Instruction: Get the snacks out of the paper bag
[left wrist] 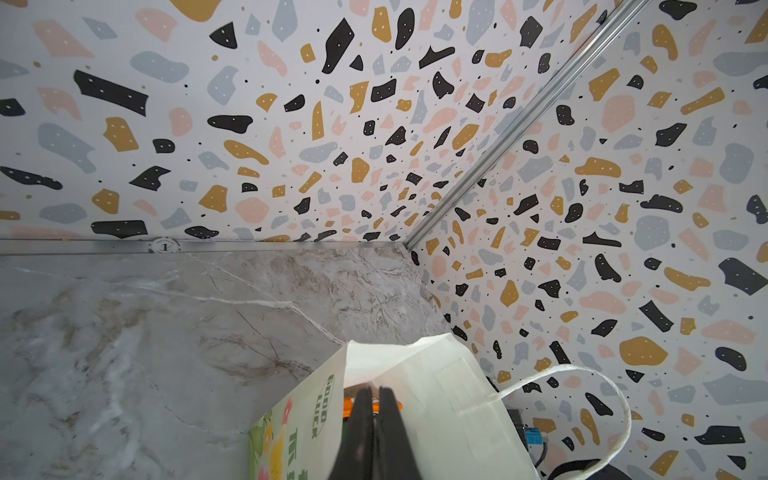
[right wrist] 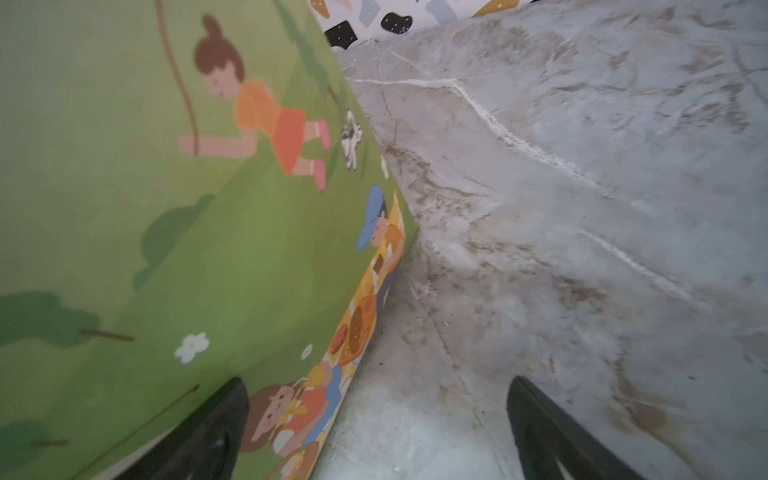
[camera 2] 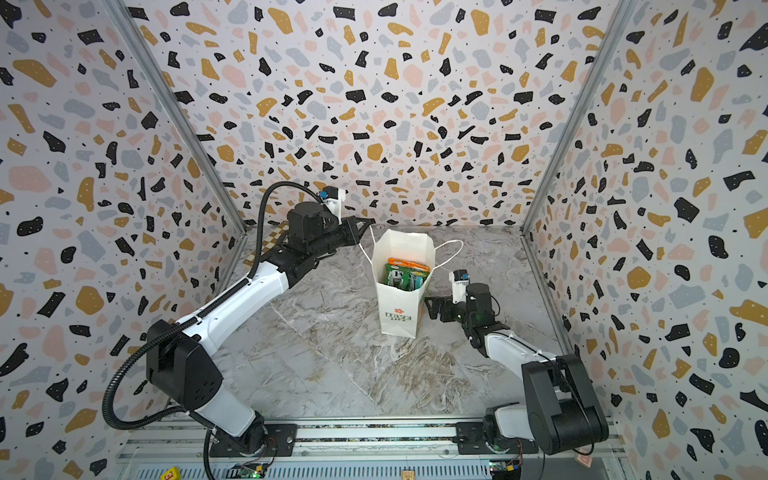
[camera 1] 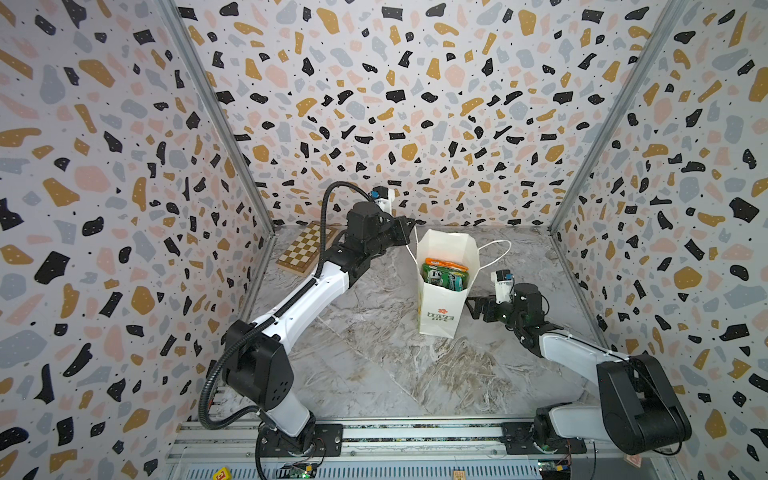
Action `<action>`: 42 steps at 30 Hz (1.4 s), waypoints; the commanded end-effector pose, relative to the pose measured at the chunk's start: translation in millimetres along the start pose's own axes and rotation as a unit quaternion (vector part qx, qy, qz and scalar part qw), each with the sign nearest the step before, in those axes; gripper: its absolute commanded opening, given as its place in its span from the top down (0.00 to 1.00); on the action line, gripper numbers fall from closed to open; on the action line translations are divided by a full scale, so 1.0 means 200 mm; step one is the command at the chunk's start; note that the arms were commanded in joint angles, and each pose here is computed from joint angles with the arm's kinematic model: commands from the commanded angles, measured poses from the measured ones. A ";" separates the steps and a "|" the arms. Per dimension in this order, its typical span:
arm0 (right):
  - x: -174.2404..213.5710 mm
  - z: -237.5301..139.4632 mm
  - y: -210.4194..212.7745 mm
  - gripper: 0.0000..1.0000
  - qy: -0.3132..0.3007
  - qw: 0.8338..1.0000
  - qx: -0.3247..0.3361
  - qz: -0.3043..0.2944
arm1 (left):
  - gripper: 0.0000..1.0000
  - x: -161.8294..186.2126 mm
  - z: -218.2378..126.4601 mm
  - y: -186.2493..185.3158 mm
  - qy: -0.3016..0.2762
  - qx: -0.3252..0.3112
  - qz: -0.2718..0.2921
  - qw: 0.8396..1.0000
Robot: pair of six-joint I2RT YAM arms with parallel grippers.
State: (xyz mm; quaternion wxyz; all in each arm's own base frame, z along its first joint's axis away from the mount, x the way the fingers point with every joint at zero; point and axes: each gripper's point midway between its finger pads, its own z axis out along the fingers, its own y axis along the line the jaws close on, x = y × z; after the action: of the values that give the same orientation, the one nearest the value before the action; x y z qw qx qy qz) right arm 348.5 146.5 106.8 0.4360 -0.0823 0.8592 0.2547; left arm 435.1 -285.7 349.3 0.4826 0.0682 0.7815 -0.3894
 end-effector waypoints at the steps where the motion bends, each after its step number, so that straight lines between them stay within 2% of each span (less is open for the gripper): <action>1: -0.05 0.04 0.11 0.01 -0.014 0.999 -0.029 -0.019 | 1.00 -0.15 -0.04 -0.07 -0.030 0.003 0.055 0.998; 12: -0.06 0.20 0.42 0.01 -0.013 0.994 -0.101 -0.042 | 1.00 -0.33 -0.14 -0.08 -0.030 0.019 0.096 0.995; 19: -0.09 0.35 0.65 0.01 -0.020 0.988 -0.145 -0.055 | 1.00 -0.39 -0.24 -0.14 -0.030 0.035 0.151 0.987; 25: -0.11 0.49 0.84 0.00 -0.028 0.981 -0.178 -0.067 | 1.00 -0.46 -0.30 -0.15 -0.040 0.024 0.194 0.980; 37: -0.16 0.69 1.13 0.00 -0.045 0.966 -0.241 -0.081 | 1.00 -0.44 -0.37 -0.17 -0.009 0.015 0.262 0.965; 42: -0.10 0.72 1.17 0.00 -0.034 0.965 -0.246 -0.086 | 1.00 -0.35 -0.36 -0.14 0.020 0.022 0.256 0.966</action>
State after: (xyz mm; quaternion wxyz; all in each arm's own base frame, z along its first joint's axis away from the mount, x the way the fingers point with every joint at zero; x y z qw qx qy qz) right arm 380.4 405.8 110.0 0.4301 -0.2421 0.7719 0.4008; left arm 430.8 -230.6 370.7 0.4781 0.2453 0.8073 -0.2438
